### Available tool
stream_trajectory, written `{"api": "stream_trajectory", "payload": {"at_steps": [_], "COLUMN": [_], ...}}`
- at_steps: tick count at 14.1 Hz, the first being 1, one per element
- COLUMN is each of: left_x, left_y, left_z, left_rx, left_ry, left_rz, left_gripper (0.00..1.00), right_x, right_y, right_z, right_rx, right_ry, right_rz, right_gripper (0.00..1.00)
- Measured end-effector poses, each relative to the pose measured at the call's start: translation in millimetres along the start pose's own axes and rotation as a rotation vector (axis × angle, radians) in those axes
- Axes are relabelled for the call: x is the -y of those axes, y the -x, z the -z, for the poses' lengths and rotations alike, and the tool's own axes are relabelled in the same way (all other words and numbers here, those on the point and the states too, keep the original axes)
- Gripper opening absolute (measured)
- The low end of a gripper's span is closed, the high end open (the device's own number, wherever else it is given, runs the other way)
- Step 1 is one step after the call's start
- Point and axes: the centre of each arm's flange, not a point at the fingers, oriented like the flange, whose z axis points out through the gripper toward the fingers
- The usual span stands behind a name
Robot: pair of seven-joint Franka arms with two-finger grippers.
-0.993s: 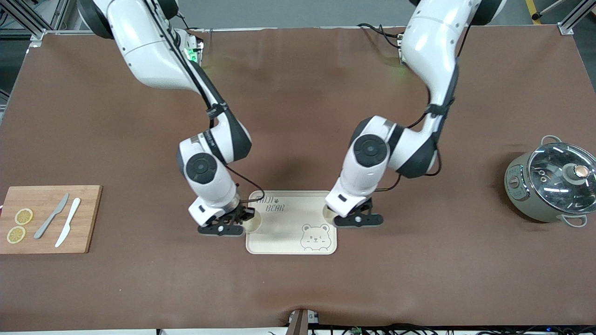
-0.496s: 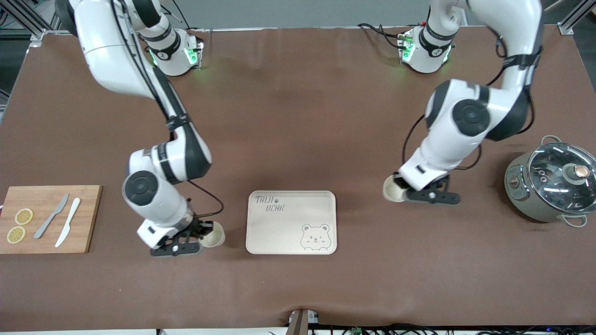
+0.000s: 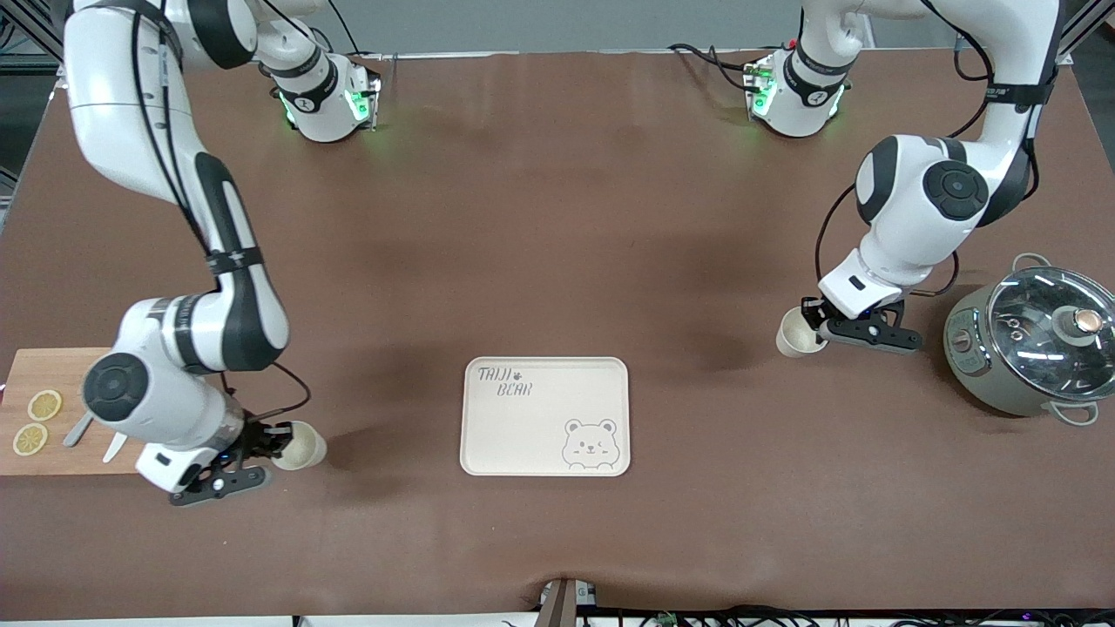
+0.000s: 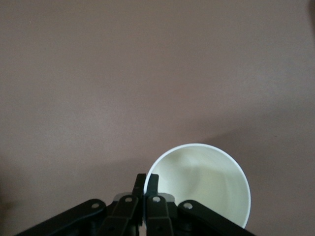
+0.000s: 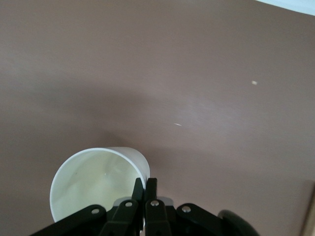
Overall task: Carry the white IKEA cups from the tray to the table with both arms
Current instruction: 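Carry a cup to the pot with the left gripper while the right gripper goes boardward, then lower both cups onto the table and open both grippers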
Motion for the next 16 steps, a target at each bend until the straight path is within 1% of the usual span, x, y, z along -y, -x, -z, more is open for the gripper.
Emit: {"api": "stream_trajectory", "payload": {"at_steps": [2, 4, 7, 10, 12, 15, 16], "left_x": [10.2, 30.9, 63.3, 72.6, 75.7, 88.6, 91.4], "left_y": [11.9, 19.5, 28.2, 35.3, 38.9, 41.2, 41.2], "left_z": [-14.2, -25.1, -43.2, -67.9, -82.3, -90.8, -91.1], "left_rx": [-0.004, 0.006, -0.003, -0.018, -0.016, -0.013, -0.013], "left_ry": [-0.005, -0.002, 0.049, 0.088, 0.092, 0.085, 0.083], "left_rz": [-0.011, -0.025, -0.035, -0.045, -0.048, -0.054, -0.055], "left_gripper": [0.04, 0.04, 0.04, 0.04, 0.04, 0.04, 0.04], "right_x": [-35.5, -70.5, -102.2, -104.5, -101.0, -100.3, -99.7], "right_y": [11.2, 24.5, 41.4, 50.5, 52.7, 53.5, 53.3], "right_z": [-3.5, -7.6, -18.4, -40.6, -55.3, -60.4, -60.5], "right_rx": [0.001, -0.008, -0.009, 0.014, 0.032, 0.036, 0.036], "right_ry": [-0.023, -0.06, -0.099, -0.131, -0.141, -0.145, -0.146], "right_rz": [0.03, 0.051, 0.059, 0.063, 0.064, 0.063, 0.063], "right_gripper": [0.03, 0.03, 0.03, 0.03, 0.03, 0.03, 0.07]}}
